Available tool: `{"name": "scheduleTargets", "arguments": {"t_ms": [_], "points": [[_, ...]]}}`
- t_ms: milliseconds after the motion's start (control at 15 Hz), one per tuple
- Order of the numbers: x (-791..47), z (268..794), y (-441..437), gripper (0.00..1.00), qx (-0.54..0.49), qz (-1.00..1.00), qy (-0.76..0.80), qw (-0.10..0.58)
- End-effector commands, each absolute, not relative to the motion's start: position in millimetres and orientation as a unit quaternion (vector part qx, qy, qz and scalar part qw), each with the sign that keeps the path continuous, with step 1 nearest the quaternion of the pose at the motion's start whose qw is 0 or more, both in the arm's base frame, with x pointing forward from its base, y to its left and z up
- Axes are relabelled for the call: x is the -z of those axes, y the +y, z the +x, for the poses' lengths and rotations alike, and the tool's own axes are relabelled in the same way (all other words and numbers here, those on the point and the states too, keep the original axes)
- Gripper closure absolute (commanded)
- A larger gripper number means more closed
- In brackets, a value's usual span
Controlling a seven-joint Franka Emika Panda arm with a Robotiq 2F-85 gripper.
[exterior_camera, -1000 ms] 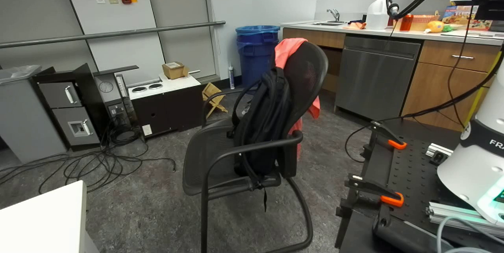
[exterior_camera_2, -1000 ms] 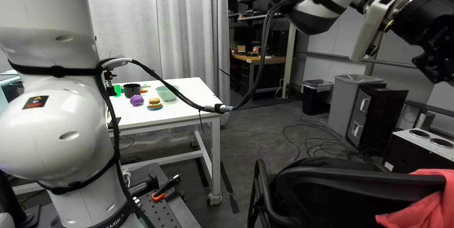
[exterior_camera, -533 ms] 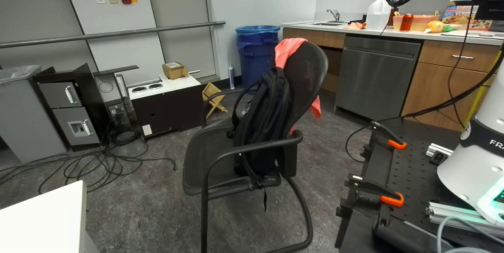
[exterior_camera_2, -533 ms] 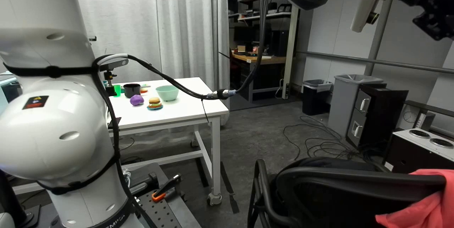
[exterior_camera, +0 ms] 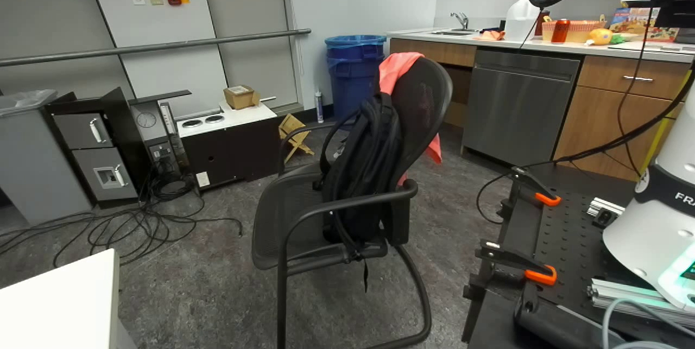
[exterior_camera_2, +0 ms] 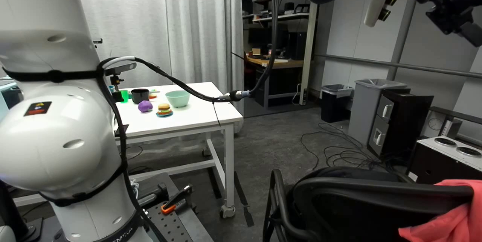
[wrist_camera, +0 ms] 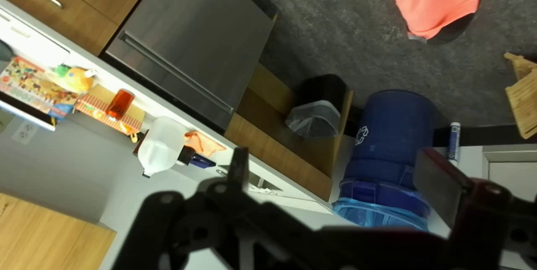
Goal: Hang the cloth on the chair
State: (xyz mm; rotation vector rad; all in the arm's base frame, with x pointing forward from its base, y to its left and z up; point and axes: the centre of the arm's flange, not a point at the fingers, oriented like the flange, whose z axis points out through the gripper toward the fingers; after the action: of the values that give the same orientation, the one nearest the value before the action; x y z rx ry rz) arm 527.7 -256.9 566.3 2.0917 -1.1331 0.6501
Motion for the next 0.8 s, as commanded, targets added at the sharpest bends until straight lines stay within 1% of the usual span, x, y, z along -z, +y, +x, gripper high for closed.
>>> {"name": "scheduleTargets", "arguments": {"t_ms": [0,267,533,600,733], "points": [[-570.1,525.8,-250.9,0.00,-0.249,0.806,-0.462,0.275],[-571.4,525.4,-246.0,0.00,-0.233,0.813,-0.478,0.238],[-572.8,522.8,-247.3,0.00,-0.220,0.813,-0.487,0.231],[-563.0,529.1,-246.5,0.00,-0.229,0.808,-0.485,0.241],[-563.5,528.4,-246.4,0.00,-0.228,0.808,-0.488,0.238]]}}
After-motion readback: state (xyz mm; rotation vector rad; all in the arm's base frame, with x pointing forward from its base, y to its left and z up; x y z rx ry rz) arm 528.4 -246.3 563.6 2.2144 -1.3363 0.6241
